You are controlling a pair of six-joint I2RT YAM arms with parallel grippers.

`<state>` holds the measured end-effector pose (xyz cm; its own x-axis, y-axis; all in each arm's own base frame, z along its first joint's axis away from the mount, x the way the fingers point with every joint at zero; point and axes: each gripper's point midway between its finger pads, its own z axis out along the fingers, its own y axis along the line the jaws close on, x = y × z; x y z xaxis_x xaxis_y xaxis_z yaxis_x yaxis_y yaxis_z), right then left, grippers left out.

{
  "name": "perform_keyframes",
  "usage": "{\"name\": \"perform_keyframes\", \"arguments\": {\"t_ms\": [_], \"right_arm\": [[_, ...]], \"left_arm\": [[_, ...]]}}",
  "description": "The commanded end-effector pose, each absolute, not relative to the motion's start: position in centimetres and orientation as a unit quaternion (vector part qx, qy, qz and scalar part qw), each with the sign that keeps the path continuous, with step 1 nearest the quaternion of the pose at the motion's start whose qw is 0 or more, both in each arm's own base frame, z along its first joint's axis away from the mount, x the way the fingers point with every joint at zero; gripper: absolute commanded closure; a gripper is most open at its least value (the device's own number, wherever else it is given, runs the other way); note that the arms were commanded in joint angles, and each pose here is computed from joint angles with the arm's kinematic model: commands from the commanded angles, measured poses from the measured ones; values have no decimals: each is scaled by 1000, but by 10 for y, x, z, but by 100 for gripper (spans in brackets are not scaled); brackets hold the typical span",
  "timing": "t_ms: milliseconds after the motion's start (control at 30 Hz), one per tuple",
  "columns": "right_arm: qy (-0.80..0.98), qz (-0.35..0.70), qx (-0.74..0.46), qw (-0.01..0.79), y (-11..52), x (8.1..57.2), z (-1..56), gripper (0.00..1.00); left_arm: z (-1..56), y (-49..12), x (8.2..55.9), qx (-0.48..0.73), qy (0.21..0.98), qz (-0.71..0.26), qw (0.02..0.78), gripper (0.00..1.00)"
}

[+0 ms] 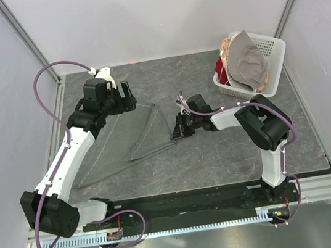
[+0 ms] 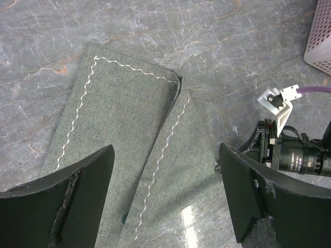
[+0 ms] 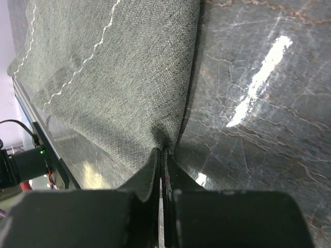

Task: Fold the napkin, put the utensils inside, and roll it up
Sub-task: Fold the napkin

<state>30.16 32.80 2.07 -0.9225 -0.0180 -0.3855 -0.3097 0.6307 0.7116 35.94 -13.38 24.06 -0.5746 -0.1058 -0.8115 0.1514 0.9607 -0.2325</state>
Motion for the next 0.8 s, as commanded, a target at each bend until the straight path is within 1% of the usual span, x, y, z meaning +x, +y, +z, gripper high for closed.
{"name": "perform_keyframes", "arguments": {"t_ms": [0,167,367,467,767], "right_arm": [[897,397,-70,182,320,308,13,100],[911,360,-31,200,300,313,9,100],[934,272,53,227,236,317,3,100],[941,233,88,229,201,305,3,100],[946,151,142,248,132,268,16,100]], "left_arm": [[248,-134,366,25,866,-138,480,11],[248,-135,366,25,866,-140,479,11],[248,-137,365,26,866,-147,477,11],[247,-138,365,25,866,-148,477,11],[245,-156,361,45,863,-188,467,11]]}}
